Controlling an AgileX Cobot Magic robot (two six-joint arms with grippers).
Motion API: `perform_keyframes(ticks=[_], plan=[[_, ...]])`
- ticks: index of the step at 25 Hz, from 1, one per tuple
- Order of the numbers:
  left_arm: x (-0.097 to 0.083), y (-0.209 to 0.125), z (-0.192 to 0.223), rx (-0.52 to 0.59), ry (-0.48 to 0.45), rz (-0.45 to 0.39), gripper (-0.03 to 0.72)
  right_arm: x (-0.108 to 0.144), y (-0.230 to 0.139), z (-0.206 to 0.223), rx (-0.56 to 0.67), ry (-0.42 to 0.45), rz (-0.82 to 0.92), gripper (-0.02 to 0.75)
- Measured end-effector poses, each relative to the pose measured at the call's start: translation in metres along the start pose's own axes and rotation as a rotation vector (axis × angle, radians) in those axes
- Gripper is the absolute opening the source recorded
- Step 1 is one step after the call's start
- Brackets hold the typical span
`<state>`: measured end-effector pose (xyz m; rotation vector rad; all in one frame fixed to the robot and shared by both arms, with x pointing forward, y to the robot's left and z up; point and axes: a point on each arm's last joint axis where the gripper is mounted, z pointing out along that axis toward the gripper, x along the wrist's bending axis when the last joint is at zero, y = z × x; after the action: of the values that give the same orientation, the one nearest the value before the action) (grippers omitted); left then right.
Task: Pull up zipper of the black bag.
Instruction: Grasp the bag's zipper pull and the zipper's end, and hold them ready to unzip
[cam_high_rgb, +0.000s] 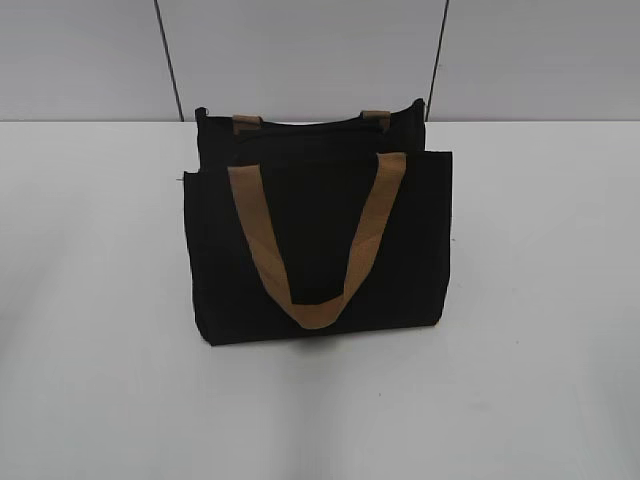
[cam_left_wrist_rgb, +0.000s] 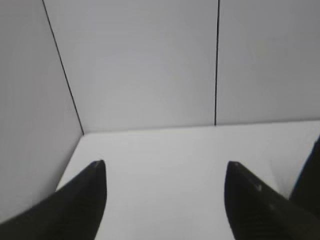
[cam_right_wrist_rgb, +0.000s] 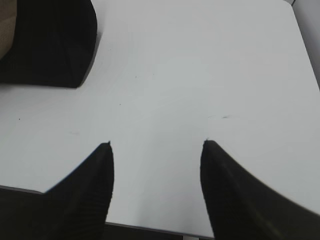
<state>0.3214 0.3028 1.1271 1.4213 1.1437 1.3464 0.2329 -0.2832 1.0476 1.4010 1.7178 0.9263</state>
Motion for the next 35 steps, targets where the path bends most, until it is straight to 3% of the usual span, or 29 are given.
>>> perform_keyframes(ticks=[3,8,13,16,20,24,35], plan=[[-0.007,-0.001,0.037,-0.106,-0.026,0.003,0.543,0.000,0.000,0.000,0.000,0.000,0.000,0.434],[-0.034,-0.045,0.088,-0.235,-0.159,-0.069,0.540,0.000,0.000,0.000,0.000,0.000,0.001,0.434],[-0.054,-0.091,0.118,-0.154,-0.256,-0.100,0.540,0.000,0.000,0.000,0.000,0.000,0.001,0.434],[-0.067,-0.111,0.131,-0.092,-0.362,-0.058,0.540,0.000,0.000,0.000,0.000,0.000,0.001,0.434],[-0.089,-0.148,0.145,0.042,-0.530,-0.062,0.540,0.000,0.000,0.000,0.000,0.000,0.001,0.434],[-0.103,-0.181,0.161,0.158,-0.624,-0.087,0.540,0.000,0.000,0.000,0.000,0.000,0.000,0.434],[-0.148,-0.203,0.206,0.139,-0.982,0.083,0.540,0.000,0.000,0.000,0.000,0.000,0.000,0.434]])
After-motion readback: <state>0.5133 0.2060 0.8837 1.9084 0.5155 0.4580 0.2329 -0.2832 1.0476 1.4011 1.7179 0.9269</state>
